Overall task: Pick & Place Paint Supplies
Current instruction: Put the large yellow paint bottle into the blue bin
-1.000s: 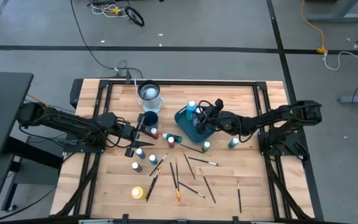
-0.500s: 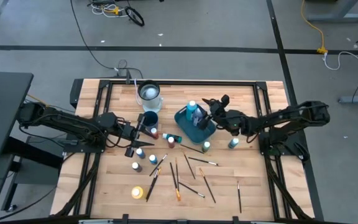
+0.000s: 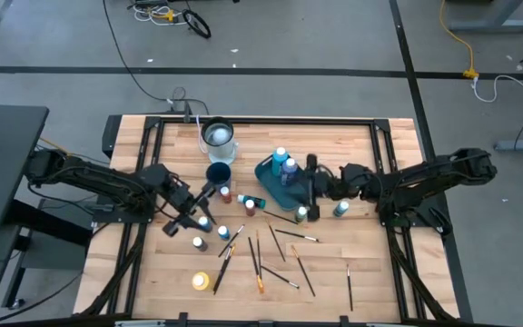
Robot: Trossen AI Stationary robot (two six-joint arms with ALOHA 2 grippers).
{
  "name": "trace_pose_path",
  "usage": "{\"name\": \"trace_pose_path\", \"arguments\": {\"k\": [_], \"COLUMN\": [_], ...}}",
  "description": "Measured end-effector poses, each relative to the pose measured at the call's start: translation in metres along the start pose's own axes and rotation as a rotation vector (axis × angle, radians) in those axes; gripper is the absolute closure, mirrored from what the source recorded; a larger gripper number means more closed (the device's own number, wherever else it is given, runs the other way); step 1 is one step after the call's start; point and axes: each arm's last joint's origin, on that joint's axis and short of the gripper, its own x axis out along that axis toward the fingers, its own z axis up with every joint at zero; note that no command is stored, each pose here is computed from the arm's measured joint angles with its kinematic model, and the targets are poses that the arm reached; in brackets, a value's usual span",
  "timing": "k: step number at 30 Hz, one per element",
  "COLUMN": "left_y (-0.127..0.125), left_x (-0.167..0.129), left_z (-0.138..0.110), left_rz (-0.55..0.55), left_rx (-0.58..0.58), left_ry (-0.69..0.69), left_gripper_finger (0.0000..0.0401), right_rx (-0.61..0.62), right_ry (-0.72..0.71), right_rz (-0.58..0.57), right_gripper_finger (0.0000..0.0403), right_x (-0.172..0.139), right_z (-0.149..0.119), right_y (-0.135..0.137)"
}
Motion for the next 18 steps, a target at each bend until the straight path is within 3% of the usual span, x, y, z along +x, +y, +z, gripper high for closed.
{"name": "trace_pose_path", "arguments": {"k": [5,18], "left_y": [-0.007,-0.063], "left_x": [0.005,0.04], "left_z": [0.0,-0.033], "left_rz": [-0.026,-0.291], "left_rx": [0.025,-0.029], "left_ry": [-0.005,0.127], "left_gripper_finger": [0.0263,0.0199], "right_rx": [0.051,0.134], "right_ry": [0.004,-0.044], "right_rz": [0.191,0.251], "right_gripper_finger": [0.023,0.023], "right_x": [-0.001,-0.002], "right_z": [0.0,0.007], "right_y": [0.014,0.03]}}
